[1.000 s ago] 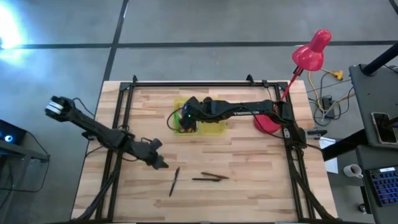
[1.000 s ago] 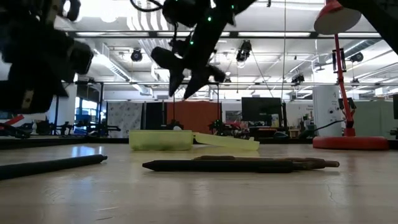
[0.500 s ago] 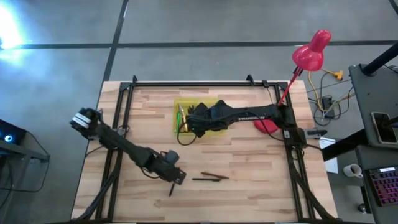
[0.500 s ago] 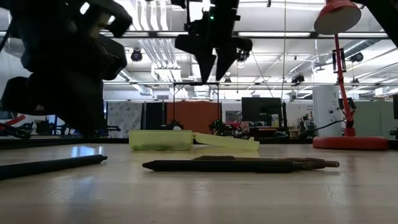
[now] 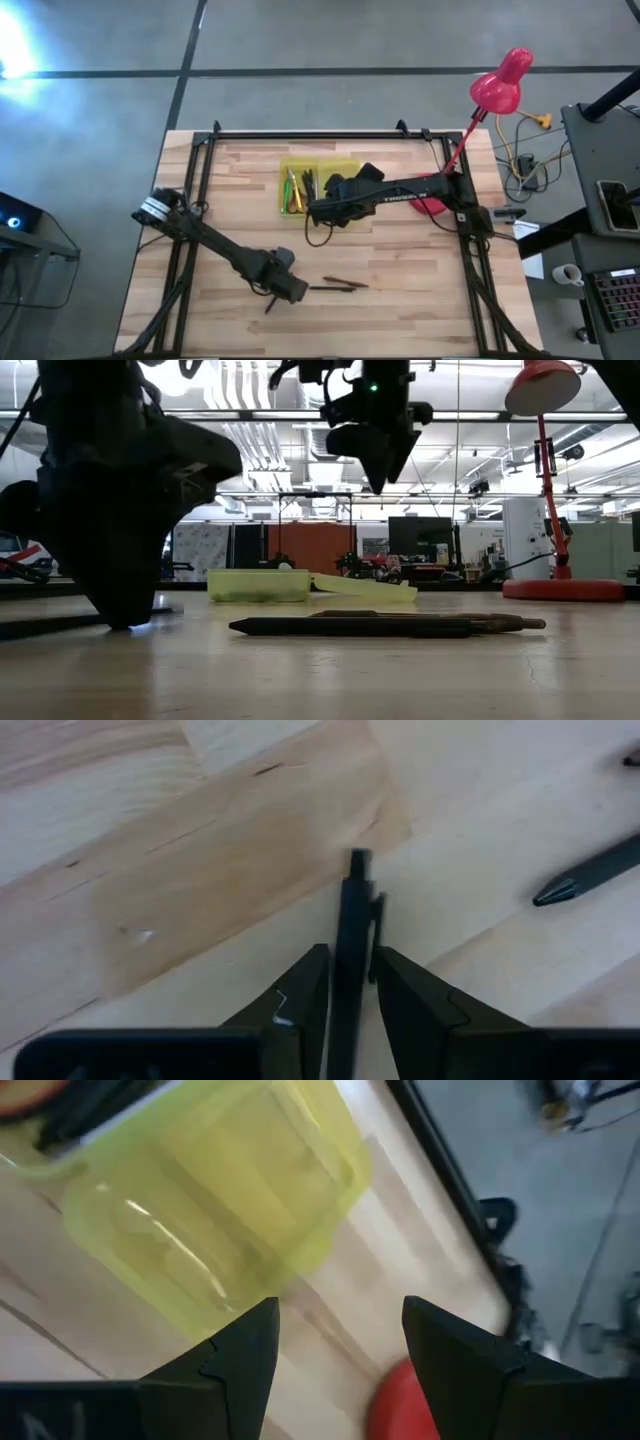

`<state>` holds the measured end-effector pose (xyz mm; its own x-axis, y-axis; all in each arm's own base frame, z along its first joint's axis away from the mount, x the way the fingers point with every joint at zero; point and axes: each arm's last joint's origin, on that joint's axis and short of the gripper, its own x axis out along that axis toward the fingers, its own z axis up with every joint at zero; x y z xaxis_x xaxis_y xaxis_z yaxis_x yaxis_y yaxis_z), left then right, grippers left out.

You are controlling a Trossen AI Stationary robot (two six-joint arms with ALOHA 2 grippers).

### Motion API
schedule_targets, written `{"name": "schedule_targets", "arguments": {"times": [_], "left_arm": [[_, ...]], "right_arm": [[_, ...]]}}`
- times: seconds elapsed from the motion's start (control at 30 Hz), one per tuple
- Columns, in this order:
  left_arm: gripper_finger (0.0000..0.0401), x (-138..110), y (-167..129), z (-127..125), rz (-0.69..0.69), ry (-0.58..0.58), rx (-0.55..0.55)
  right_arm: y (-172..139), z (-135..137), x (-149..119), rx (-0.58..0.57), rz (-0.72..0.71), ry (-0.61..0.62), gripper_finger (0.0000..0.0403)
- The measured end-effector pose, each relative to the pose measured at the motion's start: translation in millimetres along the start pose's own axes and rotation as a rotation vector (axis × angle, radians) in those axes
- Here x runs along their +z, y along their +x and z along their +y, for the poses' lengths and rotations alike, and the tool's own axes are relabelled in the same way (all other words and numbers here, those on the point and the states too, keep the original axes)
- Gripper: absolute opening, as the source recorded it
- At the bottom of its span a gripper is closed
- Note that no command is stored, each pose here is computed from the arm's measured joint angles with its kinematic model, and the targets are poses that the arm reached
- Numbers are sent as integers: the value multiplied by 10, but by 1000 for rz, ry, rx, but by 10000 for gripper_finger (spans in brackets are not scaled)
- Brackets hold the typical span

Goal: Pick & place school supplies into a supply box
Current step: Put the black pen into the supply box

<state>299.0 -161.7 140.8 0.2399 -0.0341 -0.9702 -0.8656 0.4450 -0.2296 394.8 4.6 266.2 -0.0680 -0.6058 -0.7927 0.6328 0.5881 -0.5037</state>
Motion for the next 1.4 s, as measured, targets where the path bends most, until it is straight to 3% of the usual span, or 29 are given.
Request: {"name": "schedule_targets", "arguments": {"times": [0.13,0.3,0.43,0.5,0.6,0.7,0.8,0.93,1.03,1.2,1.27,1.4], "left_arm": [[55,-17,190,57,34,8,64],[12,36,143,147,84,-10,54],[2,208,-39,274,55,-52,0],[2,330,-185,331,-20,-79,-102],[1,556,-426,481,-189,-152,-266],[1,813,-720,617,-337,-227,-499],[0,1064,-816,838,-425,-259,-562],[0,1406,-1032,1074,-542,-311,-606],[0,1708,-982,1297,-538,-319,-528],[4,2222,-883,1602,-519,-353,-456],[14,2380,-815,1687,-506,-378,-426],[49,2655,-833,1659,-438,-337,-508]], "right_arm": [[-47,15,-67,-14,-15,-79,206],[-175,-8,-268,-14,-39,-164,206],[-302,-138,-580,-35,-87,-179,206],[-367,-253,-778,-57,-139,-154,206],[-394,-435,-1051,-57,-182,-99,206],[-358,-606,-1224,-18,-204,65,206],[-309,-720,-1327,53,-215,250,206],[-277,-699,-1355,214,-235,377,206],[-288,-603,-1304,348,-308,429,206],[-289,-411,-1209,473,-399,346,206],[-274,-344,-1207,514,-372,265,206],[-192,-206,-1266,613,-251,88,206]]}}
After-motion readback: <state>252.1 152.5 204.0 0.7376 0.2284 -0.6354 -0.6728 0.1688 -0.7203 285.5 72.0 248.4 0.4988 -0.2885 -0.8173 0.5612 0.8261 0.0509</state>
